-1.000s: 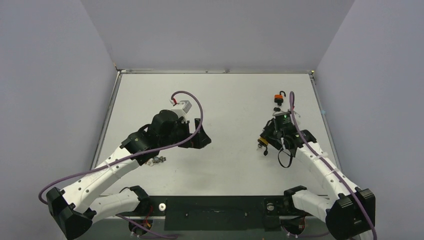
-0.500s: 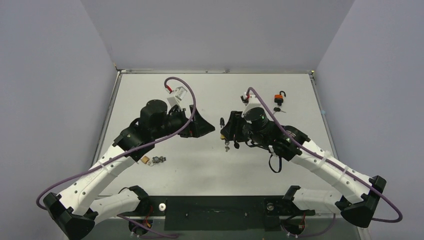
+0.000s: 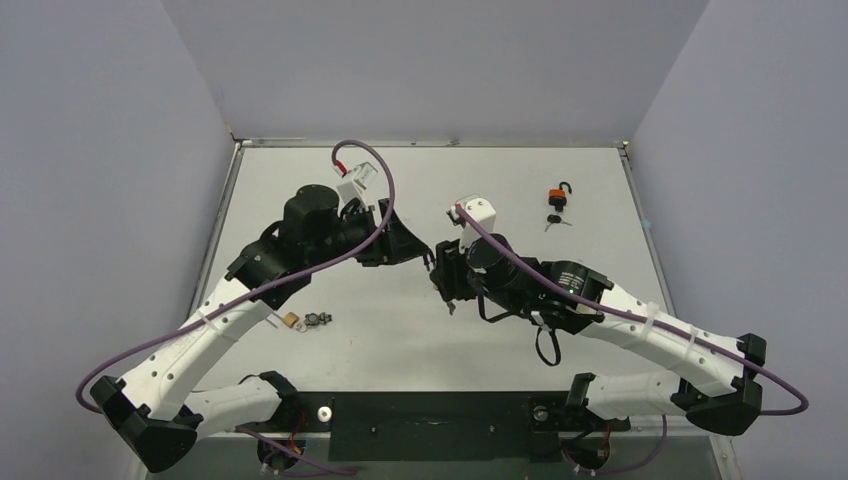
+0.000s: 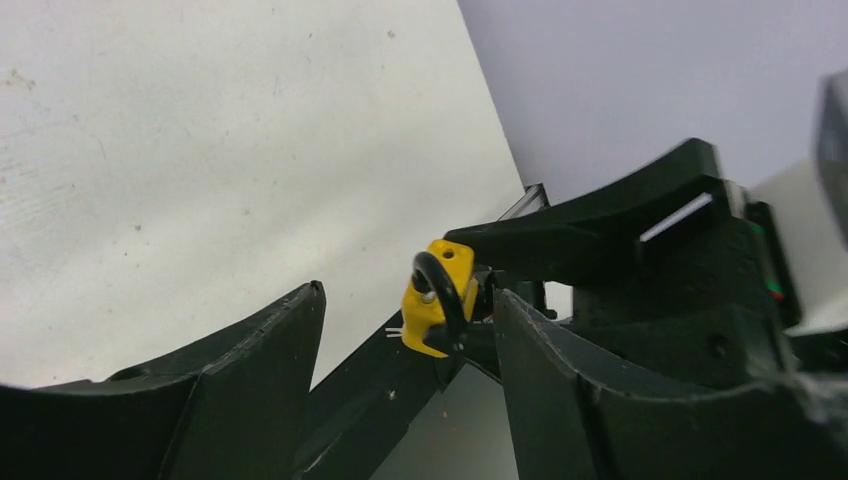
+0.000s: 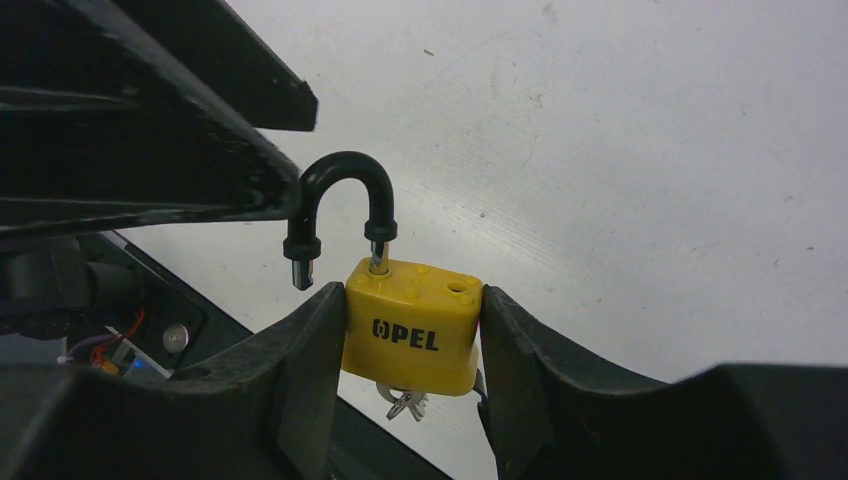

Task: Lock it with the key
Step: Lock the lock.

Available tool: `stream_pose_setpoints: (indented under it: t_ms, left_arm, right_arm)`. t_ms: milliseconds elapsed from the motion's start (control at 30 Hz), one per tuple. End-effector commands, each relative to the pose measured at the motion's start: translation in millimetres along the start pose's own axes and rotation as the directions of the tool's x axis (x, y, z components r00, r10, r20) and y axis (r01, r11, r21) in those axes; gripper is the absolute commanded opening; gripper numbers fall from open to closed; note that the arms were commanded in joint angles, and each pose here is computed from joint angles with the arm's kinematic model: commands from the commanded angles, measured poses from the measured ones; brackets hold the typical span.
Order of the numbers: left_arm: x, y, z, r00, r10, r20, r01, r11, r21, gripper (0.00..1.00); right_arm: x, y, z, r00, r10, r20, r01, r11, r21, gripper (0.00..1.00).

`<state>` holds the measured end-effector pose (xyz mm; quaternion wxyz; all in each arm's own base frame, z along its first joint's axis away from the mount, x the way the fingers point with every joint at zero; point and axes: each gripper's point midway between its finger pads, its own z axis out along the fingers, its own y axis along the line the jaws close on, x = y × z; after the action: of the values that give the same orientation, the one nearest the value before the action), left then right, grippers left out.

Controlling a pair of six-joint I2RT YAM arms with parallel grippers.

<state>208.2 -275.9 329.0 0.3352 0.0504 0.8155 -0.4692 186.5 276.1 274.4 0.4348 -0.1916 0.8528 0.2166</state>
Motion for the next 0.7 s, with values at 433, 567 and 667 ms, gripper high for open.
stream_pose_setpoints:
  t_ms: [433,567,667]
  left_arm:
    - [17,16,11,0.994,-0.049,-0.096,0.044,0.997,-0.057,0.44]
    - [21,21,12,0.992,-0.058,-0.11,0.05,0.996,-0.071,0.3]
    - [21,20,12,0.992,-0.06,-0.113,0.052,0.996,-0.072,0.15]
  right_arm:
    - [-37,23,-2,0.977,-0.194,0.084,0.188,0.979,0.08,0.22]
    - [-37,22,-3,0.975,-0.206,0.084,0.199,0.977,0.079,0.22]
    - [-35,22,-5,0.973,-0.213,0.085,0.208,0.976,0.07,0.22]
